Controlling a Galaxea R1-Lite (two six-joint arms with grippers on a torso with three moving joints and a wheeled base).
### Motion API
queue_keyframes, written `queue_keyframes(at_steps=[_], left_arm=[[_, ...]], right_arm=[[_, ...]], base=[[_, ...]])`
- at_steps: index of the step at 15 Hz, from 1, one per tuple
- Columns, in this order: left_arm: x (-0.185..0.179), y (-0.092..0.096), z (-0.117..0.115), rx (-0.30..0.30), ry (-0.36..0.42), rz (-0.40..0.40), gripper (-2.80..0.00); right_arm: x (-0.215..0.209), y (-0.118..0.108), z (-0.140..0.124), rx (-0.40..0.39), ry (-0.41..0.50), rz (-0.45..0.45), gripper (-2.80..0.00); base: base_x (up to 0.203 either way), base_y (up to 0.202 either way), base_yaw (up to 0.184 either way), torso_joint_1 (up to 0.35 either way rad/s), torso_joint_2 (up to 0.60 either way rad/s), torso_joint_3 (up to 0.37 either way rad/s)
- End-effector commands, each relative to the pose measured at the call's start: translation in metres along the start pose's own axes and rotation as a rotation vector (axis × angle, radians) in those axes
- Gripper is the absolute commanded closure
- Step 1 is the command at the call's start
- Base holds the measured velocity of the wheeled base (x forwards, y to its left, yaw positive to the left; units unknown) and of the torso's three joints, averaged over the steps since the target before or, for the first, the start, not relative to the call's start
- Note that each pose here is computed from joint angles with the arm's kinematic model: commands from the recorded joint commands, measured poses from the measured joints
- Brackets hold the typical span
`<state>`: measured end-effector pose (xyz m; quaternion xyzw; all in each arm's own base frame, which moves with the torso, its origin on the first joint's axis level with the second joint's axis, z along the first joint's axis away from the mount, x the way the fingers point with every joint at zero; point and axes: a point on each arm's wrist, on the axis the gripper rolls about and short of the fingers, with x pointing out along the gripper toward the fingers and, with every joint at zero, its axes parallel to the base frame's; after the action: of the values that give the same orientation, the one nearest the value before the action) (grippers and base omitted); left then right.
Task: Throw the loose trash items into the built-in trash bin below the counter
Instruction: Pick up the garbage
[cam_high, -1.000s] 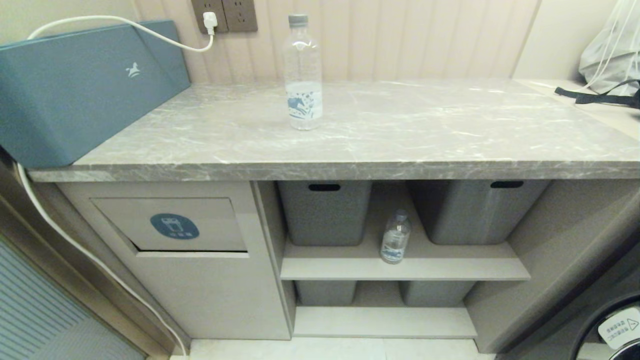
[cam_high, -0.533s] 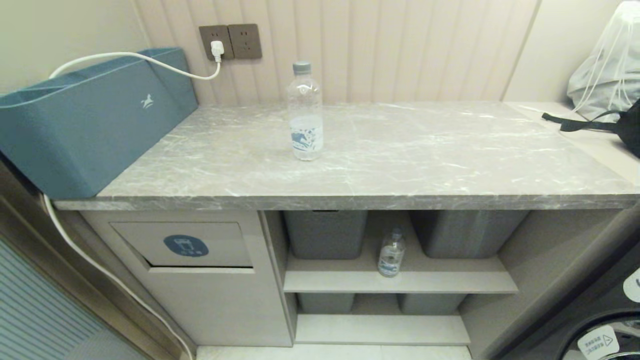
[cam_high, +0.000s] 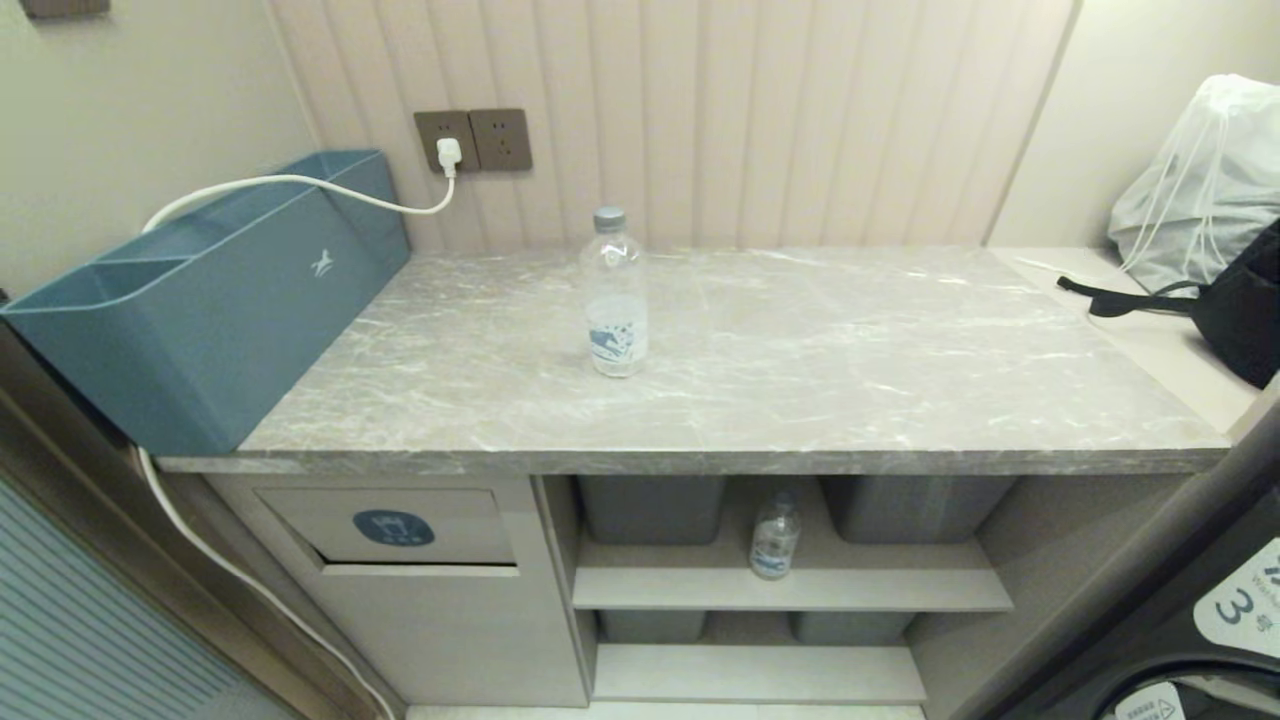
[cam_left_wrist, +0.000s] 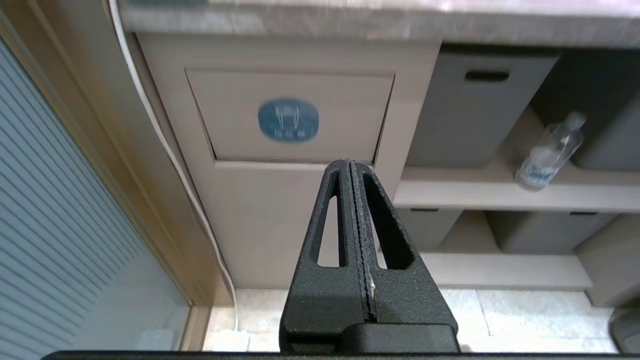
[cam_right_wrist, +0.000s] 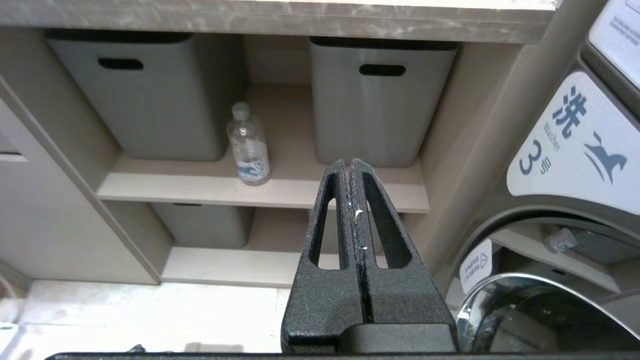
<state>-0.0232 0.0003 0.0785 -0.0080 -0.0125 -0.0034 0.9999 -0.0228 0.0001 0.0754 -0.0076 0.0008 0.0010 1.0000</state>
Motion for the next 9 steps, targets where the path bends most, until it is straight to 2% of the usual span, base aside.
queue_keyframes(at_steps=[1, 2, 4, 6, 7, 8, 9], left_arm=[[-0.003, 0.0, 0.011, -0.002, -0.043, 0.0, 0.0], [-0.006, -0.001, 0.029, -0.003, -0.087, -0.008, 0.0], [0.002, -0.002, 0.061, -0.004, -0.068, -0.073, 0.0], [0.033, -0.006, 0.099, -0.009, 0.029, -0.211, 0.0], [0.055, -0.008, 0.112, -0.013, 0.076, -0.275, -0.17], [0.081, -0.011, 0.123, -0.016, 0.115, -0.333, -2.8], [0.11, -0.014, 0.131, -0.016, 0.137, -0.385, -2.8]], right_arm=[[0.0, 0.0, 0.0, 0.004, 0.0, -0.001, 0.0], [0.0, 0.0, 0.0, 0.004, 0.0, -0.001, 0.0], [0.0, 0.0, 0.0, 0.004, 0.0, -0.001, 0.0], [0.0, 0.0, 0.0, 0.004, 0.0, -0.001, 0.0], [0.0, 0.0, 0.0, 0.004, 0.0, -0.001, 0.0], [0.0, 0.0, 0.0, 0.004, 0.0, -0.001, 0.0], [0.0, 0.0, 0.0, 0.004, 0.0, -0.001, 0.0]], base=[[0.0, 0.0, 0.0, 0.115, -0.24, -0.125], [0.0, 0.0, 0.0, 0.073, -0.13, -0.08], [0.0, 0.0, 0.0, 0.033, -0.06, -0.036], [0.0, 0.0, 0.0, 0.0, 0.0, 0.0], [0.0, 0.0, 0.0, 0.0, 0.0, 0.0], [0.0, 0.0, 0.0, 0.0, 0.0, 0.0], [0.0, 0.0, 0.0, 0.0, 0.0, 0.0]])
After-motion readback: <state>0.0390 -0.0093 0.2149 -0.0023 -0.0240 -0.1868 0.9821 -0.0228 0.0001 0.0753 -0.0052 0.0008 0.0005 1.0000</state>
